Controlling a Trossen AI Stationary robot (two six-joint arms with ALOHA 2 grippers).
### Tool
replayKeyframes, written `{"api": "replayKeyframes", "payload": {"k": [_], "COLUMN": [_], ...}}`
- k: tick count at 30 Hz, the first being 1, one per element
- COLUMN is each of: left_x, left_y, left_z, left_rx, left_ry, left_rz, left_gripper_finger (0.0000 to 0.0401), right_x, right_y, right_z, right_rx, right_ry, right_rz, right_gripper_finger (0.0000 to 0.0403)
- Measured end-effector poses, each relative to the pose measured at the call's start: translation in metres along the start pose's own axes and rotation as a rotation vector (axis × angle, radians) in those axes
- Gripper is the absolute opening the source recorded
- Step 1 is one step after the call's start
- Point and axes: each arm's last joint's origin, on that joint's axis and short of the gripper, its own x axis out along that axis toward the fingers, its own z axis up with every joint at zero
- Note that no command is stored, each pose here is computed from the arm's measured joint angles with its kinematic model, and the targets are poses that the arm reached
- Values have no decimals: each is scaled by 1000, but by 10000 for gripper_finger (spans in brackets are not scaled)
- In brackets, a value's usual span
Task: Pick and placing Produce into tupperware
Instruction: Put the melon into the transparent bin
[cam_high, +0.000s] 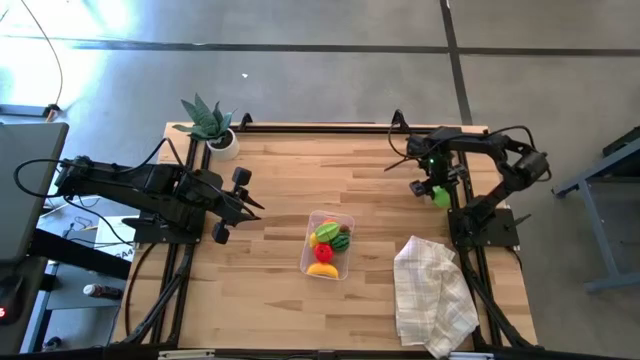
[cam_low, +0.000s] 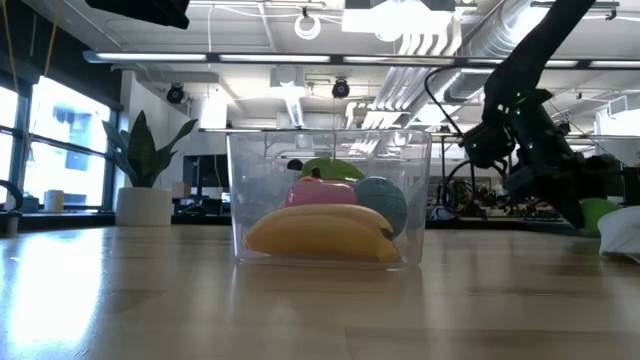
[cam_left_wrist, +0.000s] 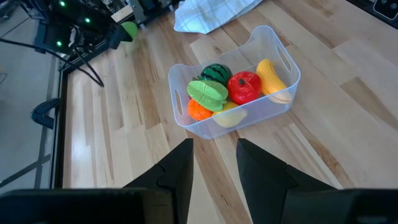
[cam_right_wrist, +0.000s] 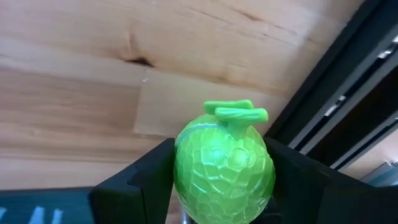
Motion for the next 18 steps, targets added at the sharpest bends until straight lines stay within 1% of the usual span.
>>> {"api": "replayKeyframes", "payload": {"k": [5,11,18], "left_x": [0,0,0], "left_y": [0,0,0], "left_z": [0,0,0], "left_rx": [0,0,0], "left_ry": [0,0,0], "left_rz": [0,0,0], "left_gripper_finger": [111,111,111], "right_x": [-11,-25,-61], "right_y": [-3,-7,-11], "right_z": [-9,-22,-33], "right_rx": [17,33,45], "right_ry": [-51,-130,-294], "right_rz": [31,118,220], "right_gripper_finger": [209,209,209]}}
